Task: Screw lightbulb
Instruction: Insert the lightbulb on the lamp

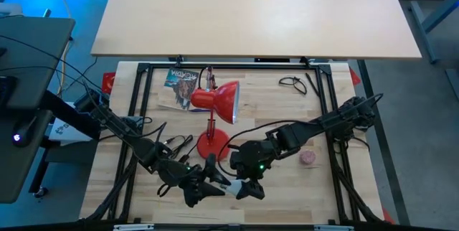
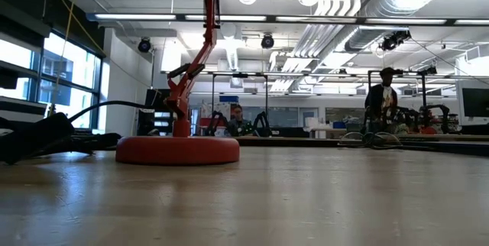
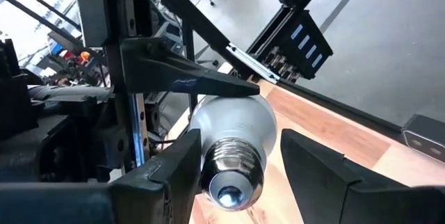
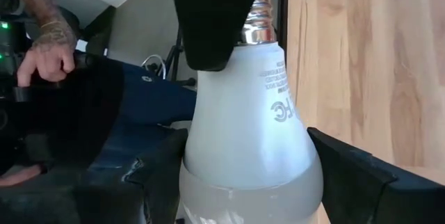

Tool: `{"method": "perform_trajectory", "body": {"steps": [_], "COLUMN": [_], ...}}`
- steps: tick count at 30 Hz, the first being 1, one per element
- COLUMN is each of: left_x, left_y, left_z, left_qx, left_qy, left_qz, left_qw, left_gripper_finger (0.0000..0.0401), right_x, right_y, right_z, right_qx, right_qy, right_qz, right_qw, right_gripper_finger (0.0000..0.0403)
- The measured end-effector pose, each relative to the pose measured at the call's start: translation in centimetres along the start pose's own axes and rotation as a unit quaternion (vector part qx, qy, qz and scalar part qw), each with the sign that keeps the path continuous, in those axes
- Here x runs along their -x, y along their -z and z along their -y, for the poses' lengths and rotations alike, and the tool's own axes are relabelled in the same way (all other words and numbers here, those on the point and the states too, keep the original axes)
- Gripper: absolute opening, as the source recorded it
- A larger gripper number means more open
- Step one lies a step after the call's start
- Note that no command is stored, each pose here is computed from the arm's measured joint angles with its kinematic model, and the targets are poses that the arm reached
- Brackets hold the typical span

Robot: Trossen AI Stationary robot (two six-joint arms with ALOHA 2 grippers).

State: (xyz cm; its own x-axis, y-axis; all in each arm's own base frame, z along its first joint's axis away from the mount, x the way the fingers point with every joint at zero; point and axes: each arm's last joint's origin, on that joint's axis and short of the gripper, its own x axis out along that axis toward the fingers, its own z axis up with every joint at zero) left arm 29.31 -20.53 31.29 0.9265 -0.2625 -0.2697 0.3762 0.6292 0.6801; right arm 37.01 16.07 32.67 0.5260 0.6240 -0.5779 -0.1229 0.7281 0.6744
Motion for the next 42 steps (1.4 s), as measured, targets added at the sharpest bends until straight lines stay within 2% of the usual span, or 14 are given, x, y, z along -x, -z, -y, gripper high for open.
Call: {"method": "perform_trajectory", "body": {"steps": [7, 16, 28, 42], "left_x": [-0.37, -0.4, -0.48, -0.47], "left_y": [0.54, 0.14, 0.36, 0.25], "left_z": [-0.48, -0.79, -0.78, -0.8], "left_qx": [0.01, 0.01, 0.018, 0.028], "left_qy": [-0.002, -0.01, 0.003, 0.003], "left_qz": [-0.006, 0.021, 0.021, 0.024], "left_qw": [1.0, 1.0, 1.0, 0.999], "left_gripper_finger": [0.0186, 0.0186, 0.0184, 0.0093], "right_x": [0.01, 0.01, 0.02, 0.05], "right_y": [-0.16, -0.12, -0.17, -0.19], "right_z": [-0.18, -0.15, -0.16, -0.13], "right_qx": [0.006, 0.006, 0.015, 0.01], "right_qy": [-0.01, -0.009, -0.011, -0.013], "right_qz": [0.006, 0.005, 0.006, 0.004], "right_qw": [1.0, 1.0, 1.0, 1.0], "right_gripper_finger": [0.0259, 0.0259, 0.0259, 0.0259]}}
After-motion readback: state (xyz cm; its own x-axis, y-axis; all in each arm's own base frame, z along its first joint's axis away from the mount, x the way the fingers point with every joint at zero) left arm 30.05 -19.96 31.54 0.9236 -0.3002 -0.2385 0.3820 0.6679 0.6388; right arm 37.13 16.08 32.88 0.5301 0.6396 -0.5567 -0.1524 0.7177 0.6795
